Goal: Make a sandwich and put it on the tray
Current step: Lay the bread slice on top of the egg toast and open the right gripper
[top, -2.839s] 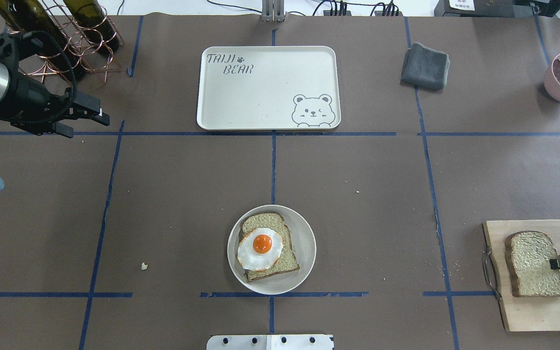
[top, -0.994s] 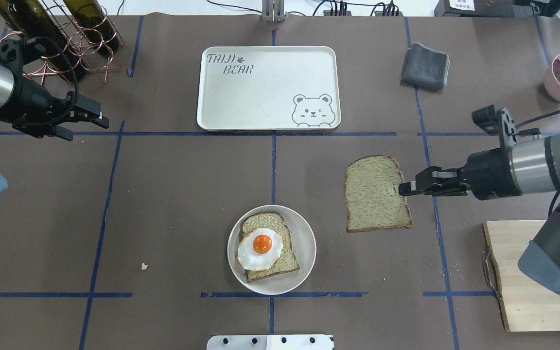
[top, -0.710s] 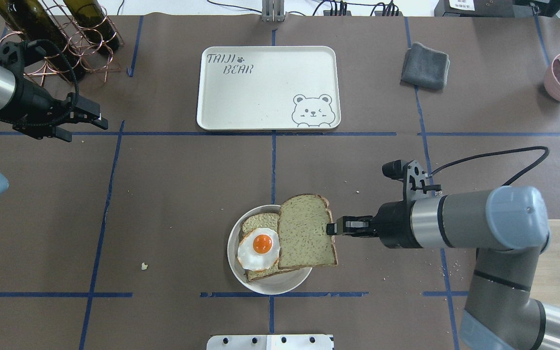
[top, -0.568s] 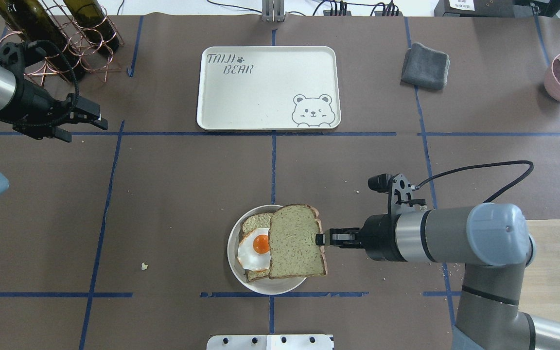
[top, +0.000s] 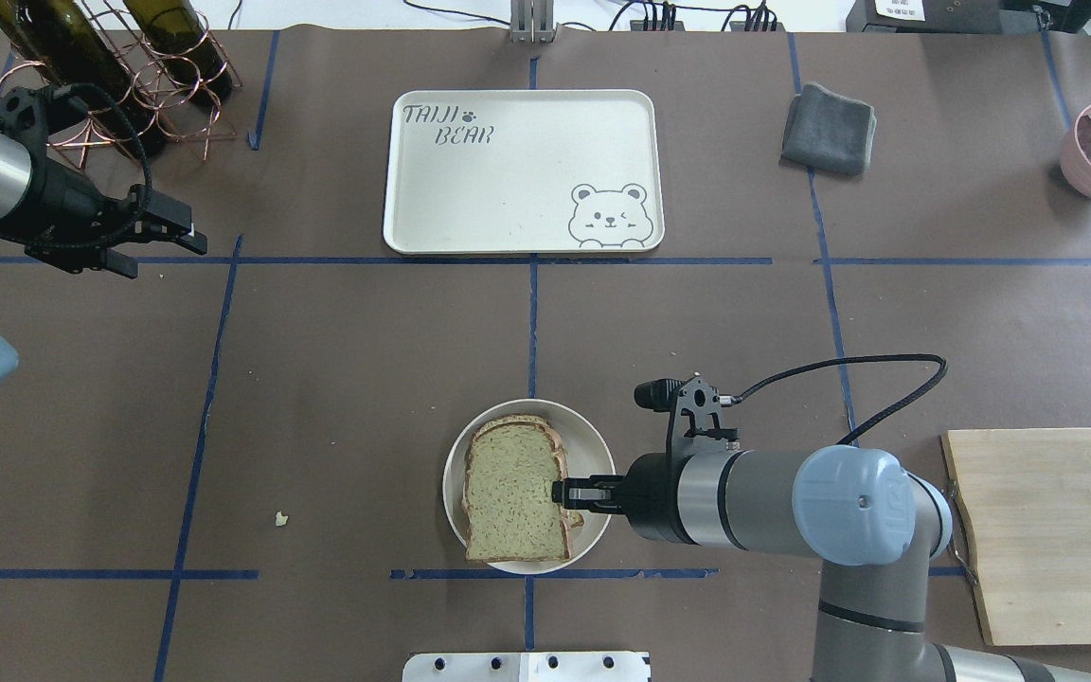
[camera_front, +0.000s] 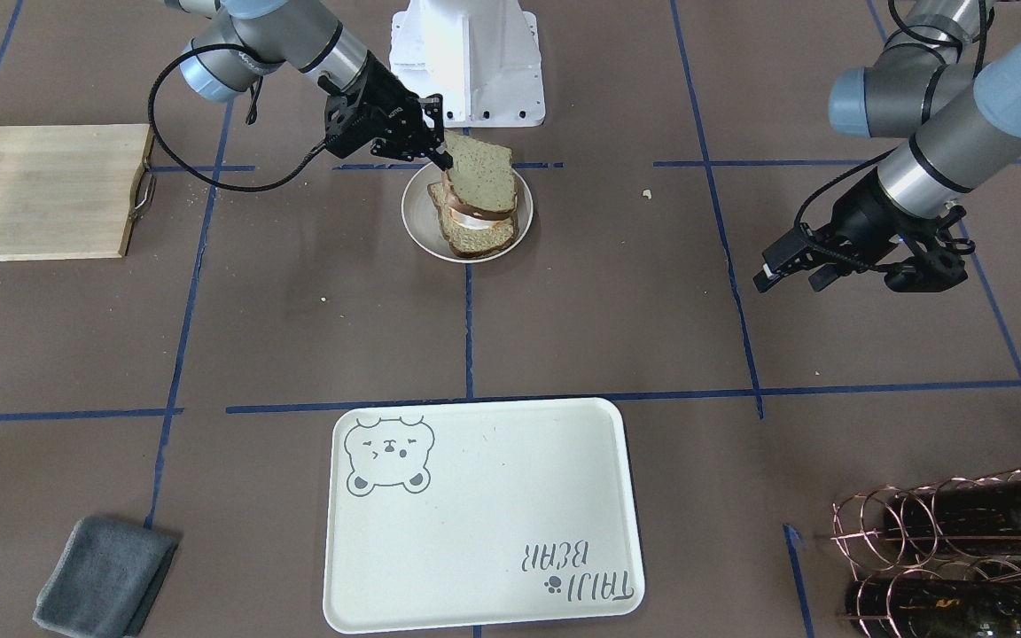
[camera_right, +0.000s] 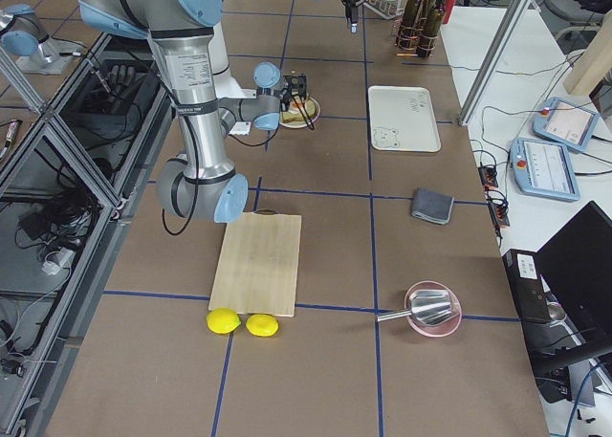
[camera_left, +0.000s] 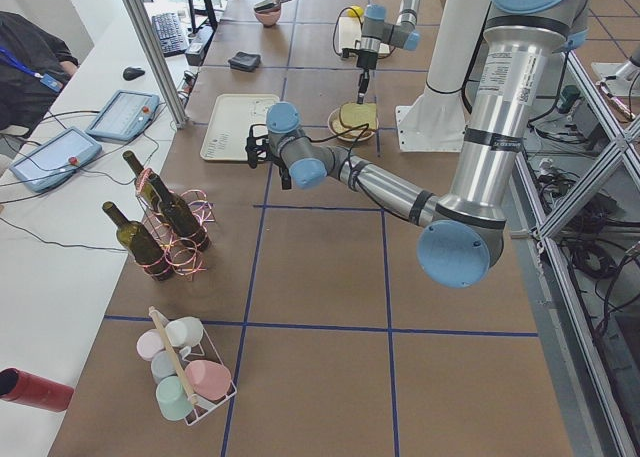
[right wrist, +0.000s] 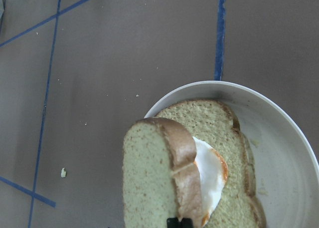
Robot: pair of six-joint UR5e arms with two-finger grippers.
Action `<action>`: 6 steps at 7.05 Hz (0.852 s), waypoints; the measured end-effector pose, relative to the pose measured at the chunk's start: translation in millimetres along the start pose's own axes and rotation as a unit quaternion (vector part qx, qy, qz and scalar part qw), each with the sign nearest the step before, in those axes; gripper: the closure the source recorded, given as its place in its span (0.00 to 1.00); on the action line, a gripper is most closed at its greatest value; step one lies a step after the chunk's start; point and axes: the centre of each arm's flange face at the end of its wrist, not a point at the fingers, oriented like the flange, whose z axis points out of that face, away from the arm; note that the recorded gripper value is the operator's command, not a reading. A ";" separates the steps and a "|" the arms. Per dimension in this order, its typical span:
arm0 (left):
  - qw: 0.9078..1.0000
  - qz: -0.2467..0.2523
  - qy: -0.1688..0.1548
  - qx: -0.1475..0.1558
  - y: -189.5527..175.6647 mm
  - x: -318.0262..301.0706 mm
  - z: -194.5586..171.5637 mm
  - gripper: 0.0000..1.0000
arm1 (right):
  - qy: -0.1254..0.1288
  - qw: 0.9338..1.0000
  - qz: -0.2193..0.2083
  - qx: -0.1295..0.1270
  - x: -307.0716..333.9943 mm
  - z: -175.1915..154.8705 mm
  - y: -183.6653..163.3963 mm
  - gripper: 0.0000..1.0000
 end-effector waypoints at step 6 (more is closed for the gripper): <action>1.000 0.005 0.004 -0.003 1.8 3.0 5.4 0.00 | 0.025 1.000 0.005 0.016 14.7 5.0 -19.8 0.00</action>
